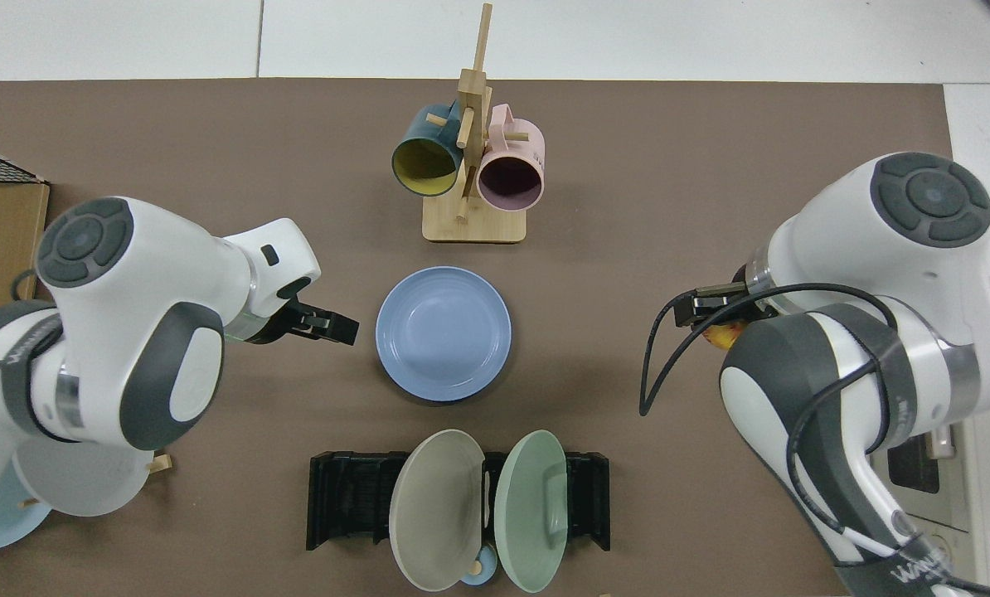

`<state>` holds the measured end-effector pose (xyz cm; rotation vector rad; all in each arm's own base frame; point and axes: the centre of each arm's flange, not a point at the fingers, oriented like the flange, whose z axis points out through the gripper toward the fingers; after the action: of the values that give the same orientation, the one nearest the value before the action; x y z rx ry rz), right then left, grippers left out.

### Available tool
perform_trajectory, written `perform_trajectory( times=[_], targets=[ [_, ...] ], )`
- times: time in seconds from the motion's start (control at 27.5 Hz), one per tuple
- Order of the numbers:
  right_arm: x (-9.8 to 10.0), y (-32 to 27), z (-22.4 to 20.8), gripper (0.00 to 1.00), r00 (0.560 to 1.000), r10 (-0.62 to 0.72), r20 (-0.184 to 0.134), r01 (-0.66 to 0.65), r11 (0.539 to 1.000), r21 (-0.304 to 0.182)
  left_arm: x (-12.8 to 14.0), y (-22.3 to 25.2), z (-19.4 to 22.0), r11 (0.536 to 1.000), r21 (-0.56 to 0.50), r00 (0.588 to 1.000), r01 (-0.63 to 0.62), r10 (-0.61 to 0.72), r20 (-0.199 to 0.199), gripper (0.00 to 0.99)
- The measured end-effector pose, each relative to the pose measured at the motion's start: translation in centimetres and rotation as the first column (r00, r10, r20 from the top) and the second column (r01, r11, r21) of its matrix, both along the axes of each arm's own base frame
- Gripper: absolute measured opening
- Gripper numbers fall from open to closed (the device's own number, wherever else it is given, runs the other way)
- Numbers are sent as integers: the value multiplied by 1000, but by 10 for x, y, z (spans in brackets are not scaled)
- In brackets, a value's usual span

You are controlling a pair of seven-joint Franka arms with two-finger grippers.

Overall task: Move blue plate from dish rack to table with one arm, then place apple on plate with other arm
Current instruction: 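Retract the left gripper while the right gripper carries the apple toward the plate, then lower the apple onto the blue plate and open the right gripper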

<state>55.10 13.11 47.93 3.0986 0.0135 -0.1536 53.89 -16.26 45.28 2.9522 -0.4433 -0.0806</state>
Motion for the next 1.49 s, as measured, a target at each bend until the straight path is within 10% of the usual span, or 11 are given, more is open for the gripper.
perform_trajectory(
  times=[0.8, 1.49],
  targets=[
    [-27, 160, -49, 780, 992, -112, 63, 109, 993, 45, -34, 77, 185, 986, 156, 998, -60, 53, 46, 991],
    [-59, 278, -99, 780, 972, -230, 48, 228, 972, 56, -4, 77, 192, 987, 152, 998, -58, 52, 45, 991]
  ],
)
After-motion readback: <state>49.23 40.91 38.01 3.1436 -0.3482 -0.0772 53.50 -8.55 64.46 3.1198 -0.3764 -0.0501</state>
